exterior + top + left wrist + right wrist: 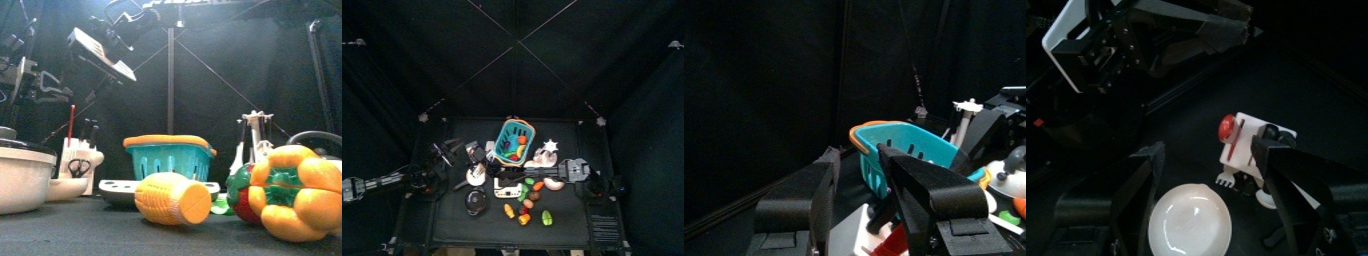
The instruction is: Grab red knife
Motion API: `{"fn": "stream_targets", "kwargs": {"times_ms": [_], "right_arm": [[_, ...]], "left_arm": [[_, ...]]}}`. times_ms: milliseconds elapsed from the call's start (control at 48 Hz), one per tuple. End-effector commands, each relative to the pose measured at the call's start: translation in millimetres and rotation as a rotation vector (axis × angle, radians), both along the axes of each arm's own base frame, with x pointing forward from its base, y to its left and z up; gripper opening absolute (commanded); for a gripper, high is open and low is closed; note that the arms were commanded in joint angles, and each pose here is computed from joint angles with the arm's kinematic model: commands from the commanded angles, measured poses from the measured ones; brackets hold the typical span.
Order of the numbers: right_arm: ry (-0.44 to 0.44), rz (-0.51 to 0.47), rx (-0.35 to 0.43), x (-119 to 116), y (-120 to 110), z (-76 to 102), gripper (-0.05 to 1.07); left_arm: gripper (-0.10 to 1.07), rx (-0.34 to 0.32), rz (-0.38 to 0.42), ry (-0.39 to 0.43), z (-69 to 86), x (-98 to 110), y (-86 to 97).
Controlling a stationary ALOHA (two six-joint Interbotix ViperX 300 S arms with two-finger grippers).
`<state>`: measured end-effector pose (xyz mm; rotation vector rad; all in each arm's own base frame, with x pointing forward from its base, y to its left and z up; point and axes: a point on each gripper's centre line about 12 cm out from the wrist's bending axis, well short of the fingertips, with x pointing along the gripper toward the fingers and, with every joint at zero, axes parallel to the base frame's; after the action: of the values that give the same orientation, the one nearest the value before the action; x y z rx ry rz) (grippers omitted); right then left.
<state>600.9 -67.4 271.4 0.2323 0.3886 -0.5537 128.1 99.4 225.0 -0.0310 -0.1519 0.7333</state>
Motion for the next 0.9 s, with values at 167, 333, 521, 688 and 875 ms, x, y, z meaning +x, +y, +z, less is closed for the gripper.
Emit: {"fn": "stream_targets", "kwargs": {"times_ms": [167, 333, 521, 688, 875], "right_arm": [[-0.074, -0.024, -0.010, 11.1, -17.2, 21.3, 0.98], [-0.072, -0.038, -0.012, 13.5, -24.3, 17.9, 0.98], [-0.048, -0.063, -0.012, 13.2, -30.0, 10.1, 0.98], [-0.037, -0.072, -0.012, 13.3, -32.5, 5.9, 0.98], [-0.028, -0.079, -0.012, 13.9, -33.3, 2.4, 0.98]], "left_arm": [[0.77, 0.004, 0.003, -0.010, 3.6, 0.8, 0.9], [0.77, 0.000, -0.002, -0.003, 3.1, 1.5, 0.6], [0.77, -0.006, -0.008, 0.005, 1.5, 1.9, 0.0], [0.77, -0.006, -0.008, 0.005, 1.5, 1.9, 0.0], [0.77, -0.005, -0.009, 0.007, 1.4, 2.0, -0.1]]}}
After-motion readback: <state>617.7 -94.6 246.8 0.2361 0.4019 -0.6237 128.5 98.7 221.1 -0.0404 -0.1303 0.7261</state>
